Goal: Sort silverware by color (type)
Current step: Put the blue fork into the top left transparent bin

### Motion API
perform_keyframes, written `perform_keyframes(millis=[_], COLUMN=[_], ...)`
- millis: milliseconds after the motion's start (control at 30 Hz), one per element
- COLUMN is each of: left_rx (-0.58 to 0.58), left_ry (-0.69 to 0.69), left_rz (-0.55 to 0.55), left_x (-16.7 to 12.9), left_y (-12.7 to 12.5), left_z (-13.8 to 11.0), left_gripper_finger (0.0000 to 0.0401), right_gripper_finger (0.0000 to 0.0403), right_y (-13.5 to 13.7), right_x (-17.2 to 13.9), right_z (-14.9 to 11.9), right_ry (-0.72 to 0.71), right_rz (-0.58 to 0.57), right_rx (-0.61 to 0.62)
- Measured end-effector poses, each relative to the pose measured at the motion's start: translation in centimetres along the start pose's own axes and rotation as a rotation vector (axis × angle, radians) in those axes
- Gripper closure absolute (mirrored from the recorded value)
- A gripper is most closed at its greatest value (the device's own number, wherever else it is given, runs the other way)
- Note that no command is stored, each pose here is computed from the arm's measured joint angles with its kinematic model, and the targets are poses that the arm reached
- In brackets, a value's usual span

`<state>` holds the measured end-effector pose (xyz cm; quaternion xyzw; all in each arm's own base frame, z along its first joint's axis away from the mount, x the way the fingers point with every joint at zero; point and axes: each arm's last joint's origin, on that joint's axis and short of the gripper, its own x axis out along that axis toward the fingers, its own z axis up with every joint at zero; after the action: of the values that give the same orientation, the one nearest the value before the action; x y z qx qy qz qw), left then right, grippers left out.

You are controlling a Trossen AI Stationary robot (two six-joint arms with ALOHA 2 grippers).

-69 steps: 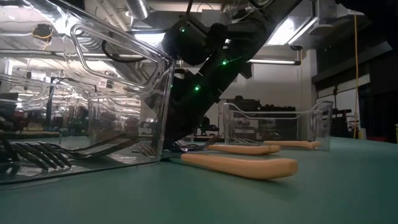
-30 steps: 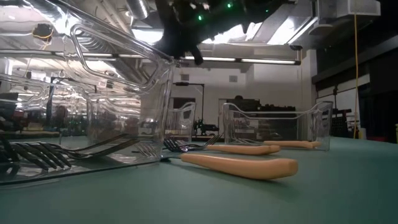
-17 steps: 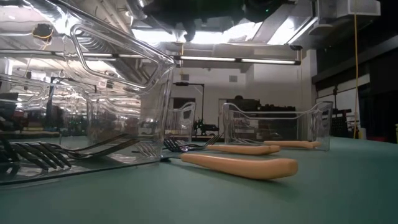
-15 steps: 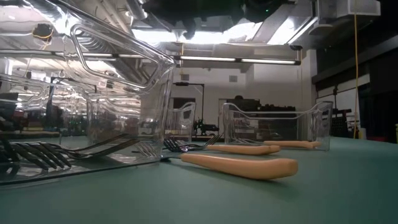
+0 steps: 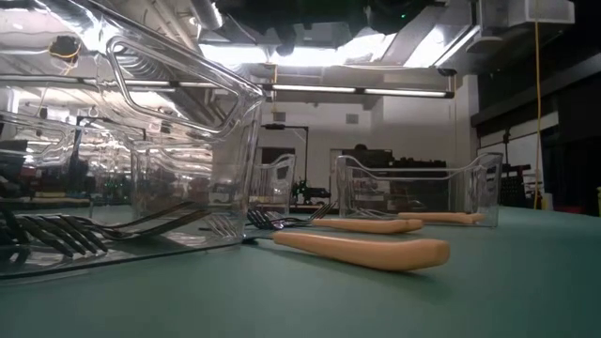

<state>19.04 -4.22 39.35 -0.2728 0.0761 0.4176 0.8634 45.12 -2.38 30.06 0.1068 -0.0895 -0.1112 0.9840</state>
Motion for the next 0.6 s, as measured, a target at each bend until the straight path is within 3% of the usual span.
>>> perform_keyframes(millis=[600], left_rx=[-0.001], left_ry=[-0.02], left_rz=[0.083], left_x=[2.6], left_y=[-0.9], left_z=[-0.7], left_gripper_finger=[0.032], right_gripper_finger=[0.0403], right_y=[0.1], right_x=[0.0], right_z=[0.0], right_ry=[0.006], right_rz=[0.036], right_rx=[-0.002])
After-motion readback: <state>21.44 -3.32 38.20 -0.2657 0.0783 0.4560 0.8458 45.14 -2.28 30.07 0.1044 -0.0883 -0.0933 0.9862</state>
